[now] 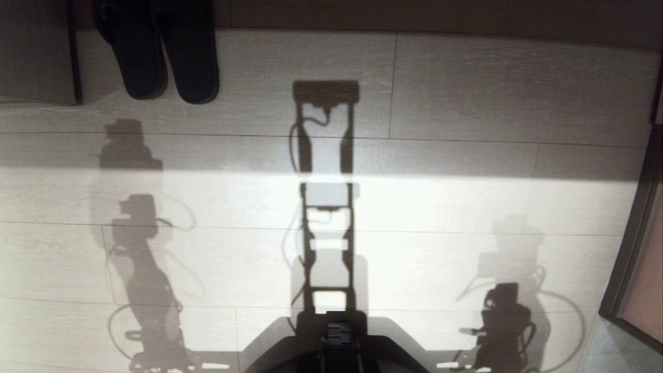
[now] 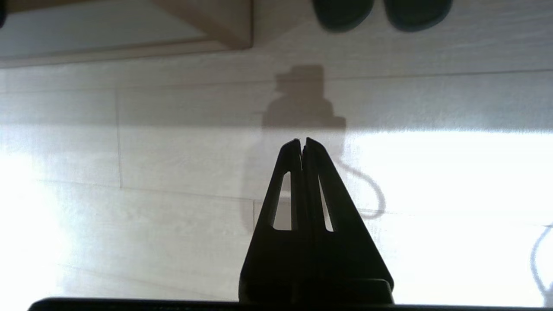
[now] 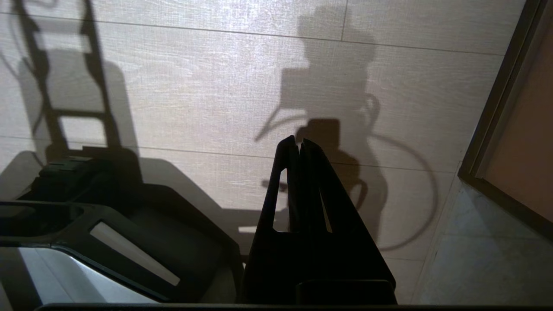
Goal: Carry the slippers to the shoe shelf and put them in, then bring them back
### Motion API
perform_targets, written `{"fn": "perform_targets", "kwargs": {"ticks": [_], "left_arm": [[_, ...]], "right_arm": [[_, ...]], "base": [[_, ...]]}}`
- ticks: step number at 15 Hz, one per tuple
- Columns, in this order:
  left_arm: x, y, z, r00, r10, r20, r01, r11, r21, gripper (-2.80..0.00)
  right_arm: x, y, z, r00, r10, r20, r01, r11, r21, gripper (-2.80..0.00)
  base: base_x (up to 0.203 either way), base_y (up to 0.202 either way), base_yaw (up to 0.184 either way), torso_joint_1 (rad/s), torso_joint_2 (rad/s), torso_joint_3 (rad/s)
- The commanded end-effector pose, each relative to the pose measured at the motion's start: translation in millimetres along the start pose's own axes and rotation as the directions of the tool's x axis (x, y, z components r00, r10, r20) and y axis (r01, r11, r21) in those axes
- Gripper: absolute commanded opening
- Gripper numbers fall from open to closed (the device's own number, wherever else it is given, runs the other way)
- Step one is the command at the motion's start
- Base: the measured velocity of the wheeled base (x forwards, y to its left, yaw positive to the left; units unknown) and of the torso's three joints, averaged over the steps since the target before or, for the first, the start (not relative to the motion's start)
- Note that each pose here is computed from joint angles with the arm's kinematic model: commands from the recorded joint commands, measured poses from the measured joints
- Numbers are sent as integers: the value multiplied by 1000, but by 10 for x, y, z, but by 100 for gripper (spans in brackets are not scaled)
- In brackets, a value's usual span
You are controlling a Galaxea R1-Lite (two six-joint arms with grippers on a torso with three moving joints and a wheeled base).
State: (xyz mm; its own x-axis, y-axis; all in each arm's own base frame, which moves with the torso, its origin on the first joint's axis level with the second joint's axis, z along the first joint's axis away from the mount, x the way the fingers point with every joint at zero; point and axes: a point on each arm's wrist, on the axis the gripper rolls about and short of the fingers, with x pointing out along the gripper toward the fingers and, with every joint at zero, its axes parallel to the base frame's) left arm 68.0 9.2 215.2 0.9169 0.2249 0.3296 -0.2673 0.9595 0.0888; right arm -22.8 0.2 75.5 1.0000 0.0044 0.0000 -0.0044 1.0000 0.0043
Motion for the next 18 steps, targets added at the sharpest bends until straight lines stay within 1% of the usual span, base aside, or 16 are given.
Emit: {"fn": "perform_targets", "kwargs": {"ticks": [1,3,5,10,12,14,16,18], "left_arm": [[-196,18,-74,1000,14,17,-13,1000,-5,-280],[-270,16,-142,1000,9,5,-9,1000,-7,-280],[-310,17,-169,1000,28,-6,-28,1000,-14,-280],[-518,34,-255,998,-6,-57,5,1000,-19,-280],[-653,49,-340,999,-15,-45,14,1000,-23,-280],[-760,52,-455,998,-25,-51,24,999,-23,-280],[-839,55,-537,995,-37,-93,35,999,-27,-280],[-875,47,-581,990,-77,-117,73,997,-32,-280]], "right_arm": [[-1,0,0,1000,0,2,0,1000,0,-280],[-1,0,0,1000,2,2,-2,1000,0,-280],[-1,0,0,1000,1,2,-1,1000,0,-280],[-1,0,0,1000,0,2,0,1000,0,-280],[-1,0,0,1000,2,2,-2,1000,0,-280],[-1,0,0,1000,1,2,-1,1000,0,-280],[-1,0,0,1000,0,2,0,1000,0,-280],[-1,0,0,1000,2,2,-2,1000,0,-280]], "base": [[0,0,0,0,0,0],[0,0,0,0,0,0],[0,0,0,0,0,0],[0,0,0,0,0,0],[0,0,0,0,0,0],[0,0,0,0,0,0],[0,0,0,0,0,0],[0,0,0,0,0,0]]}}
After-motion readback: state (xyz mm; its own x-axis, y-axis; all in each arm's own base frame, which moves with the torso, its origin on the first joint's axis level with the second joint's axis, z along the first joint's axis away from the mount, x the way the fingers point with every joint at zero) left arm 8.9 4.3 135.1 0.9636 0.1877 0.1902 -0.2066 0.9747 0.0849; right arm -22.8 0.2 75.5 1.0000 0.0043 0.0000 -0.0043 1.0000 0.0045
